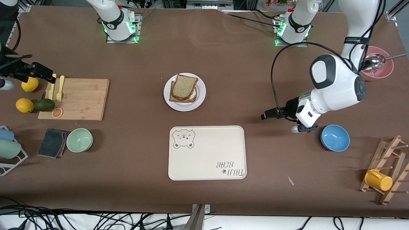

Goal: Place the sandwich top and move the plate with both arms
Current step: 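Return the right gripper to rest while the left gripper reaches toward the plate, then move the left gripper to the white plate rim and grasp it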

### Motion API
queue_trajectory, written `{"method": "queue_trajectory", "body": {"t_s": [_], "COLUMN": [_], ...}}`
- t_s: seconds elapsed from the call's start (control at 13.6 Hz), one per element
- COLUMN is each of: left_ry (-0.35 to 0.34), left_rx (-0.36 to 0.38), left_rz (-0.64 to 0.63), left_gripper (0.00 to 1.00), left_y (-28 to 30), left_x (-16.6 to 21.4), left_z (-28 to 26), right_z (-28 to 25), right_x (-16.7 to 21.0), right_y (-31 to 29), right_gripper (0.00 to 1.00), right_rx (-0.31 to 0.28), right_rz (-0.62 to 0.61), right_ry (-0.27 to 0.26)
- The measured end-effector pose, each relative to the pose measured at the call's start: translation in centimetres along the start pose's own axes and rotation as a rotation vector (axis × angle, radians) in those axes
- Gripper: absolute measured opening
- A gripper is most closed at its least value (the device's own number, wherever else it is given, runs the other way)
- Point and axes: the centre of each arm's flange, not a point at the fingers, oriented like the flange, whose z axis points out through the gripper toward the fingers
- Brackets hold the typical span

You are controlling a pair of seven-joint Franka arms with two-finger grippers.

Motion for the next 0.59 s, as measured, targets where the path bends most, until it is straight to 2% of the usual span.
{"method": "queue_trajectory", "body": {"t_s": [0.22,0.59], "left_ry": [-0.022,-0.113], "left_rx": [-0.048,-0.088], "left_rz": [-0.023,-0.04], "left_gripper": [1.0,1.0], "left_y": [1.1,2.4], "left_x": [-0.7,-2.5], "left_z": [3.3,8.4], "right_z": [0.3,0.3], "right_x": [-0.5,-0.5], "right_y": [0.0,0.0], "right_gripper": [1.0,1.0], "right_rx": [0.0,0.0], "right_rz": [0.0,-0.001], "right_ry": [-0.042,-0.042]}}
